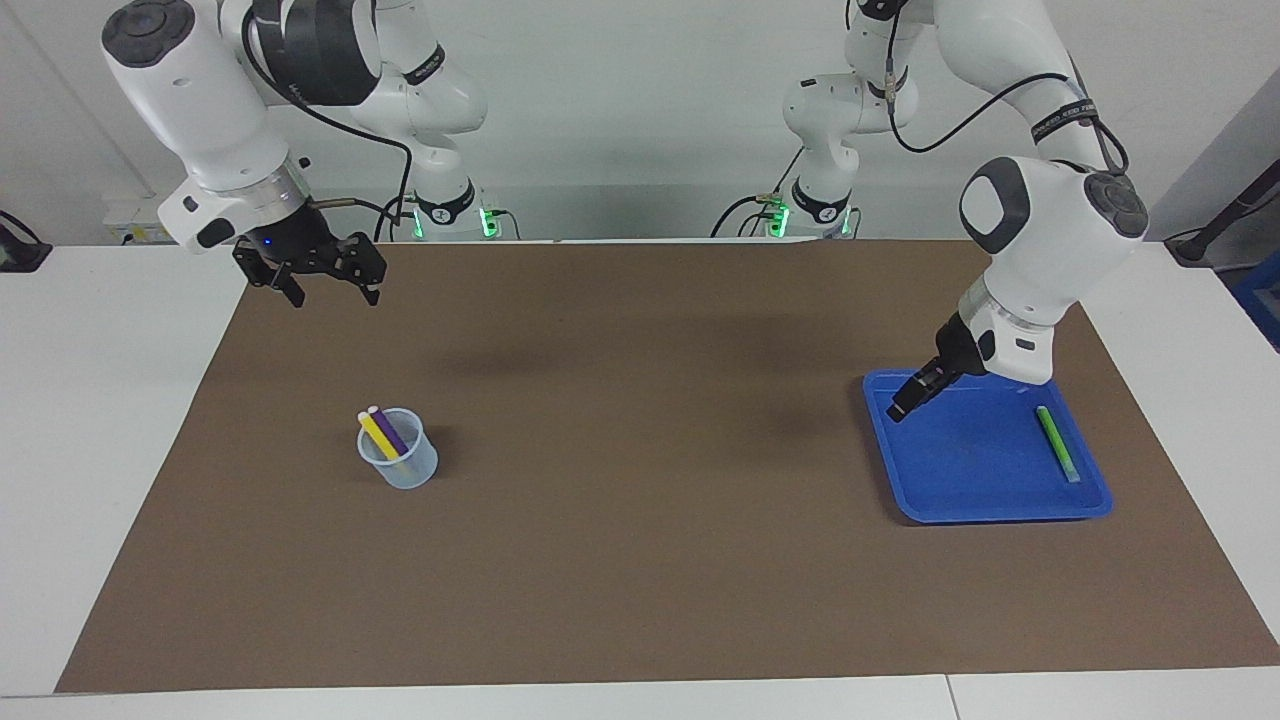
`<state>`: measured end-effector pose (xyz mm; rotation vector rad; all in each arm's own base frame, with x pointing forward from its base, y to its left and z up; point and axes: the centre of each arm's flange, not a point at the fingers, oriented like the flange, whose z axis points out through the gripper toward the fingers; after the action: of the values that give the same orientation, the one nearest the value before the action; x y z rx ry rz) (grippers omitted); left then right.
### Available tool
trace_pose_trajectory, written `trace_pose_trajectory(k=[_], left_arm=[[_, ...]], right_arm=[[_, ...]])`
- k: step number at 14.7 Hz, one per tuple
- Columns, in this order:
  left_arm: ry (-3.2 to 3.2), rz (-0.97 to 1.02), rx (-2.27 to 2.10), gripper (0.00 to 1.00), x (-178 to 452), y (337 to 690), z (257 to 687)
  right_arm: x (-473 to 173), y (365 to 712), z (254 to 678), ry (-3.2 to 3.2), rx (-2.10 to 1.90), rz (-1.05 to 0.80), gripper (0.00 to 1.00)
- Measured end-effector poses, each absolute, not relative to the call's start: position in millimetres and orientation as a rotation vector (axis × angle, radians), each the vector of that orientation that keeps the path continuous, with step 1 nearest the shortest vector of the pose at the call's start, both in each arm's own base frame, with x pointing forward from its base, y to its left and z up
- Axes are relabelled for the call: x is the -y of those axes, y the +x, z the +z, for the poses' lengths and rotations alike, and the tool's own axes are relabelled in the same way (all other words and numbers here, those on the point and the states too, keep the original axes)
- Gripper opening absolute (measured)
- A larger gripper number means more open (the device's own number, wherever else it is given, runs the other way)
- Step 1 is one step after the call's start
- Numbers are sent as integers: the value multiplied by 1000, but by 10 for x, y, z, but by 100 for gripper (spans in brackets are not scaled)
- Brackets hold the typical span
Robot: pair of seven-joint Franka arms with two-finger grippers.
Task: Right arm passes pens to left for tray arrangement
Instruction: 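Reach the right gripper into the cup while the left gripper moves forward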
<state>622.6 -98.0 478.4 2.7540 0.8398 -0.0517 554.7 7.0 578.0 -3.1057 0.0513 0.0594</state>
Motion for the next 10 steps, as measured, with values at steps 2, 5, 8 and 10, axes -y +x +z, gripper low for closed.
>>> trace_pose_trajectory(k=[2, 5, 8, 10], left_arm=[[2698, -86, -945, 69, 1362, 6125, 4893], [2642, -130, -1077, 72, 1932, 5969, 4988], [2590, -170, -1199, 74, 2318, 5837, 5016], [2540, -180, -1281, 80, 2547, 5763, 5042]], right_arm=[[-57, 5547, 5780, -3106, -55, 59, 100], [18, 5570, 5778, -3106, -43, 28, 100], [259, 5609, 5702, -3106, 19, -12, 100], [334, 5692, 5559, -3107, 41, -46, 100]])
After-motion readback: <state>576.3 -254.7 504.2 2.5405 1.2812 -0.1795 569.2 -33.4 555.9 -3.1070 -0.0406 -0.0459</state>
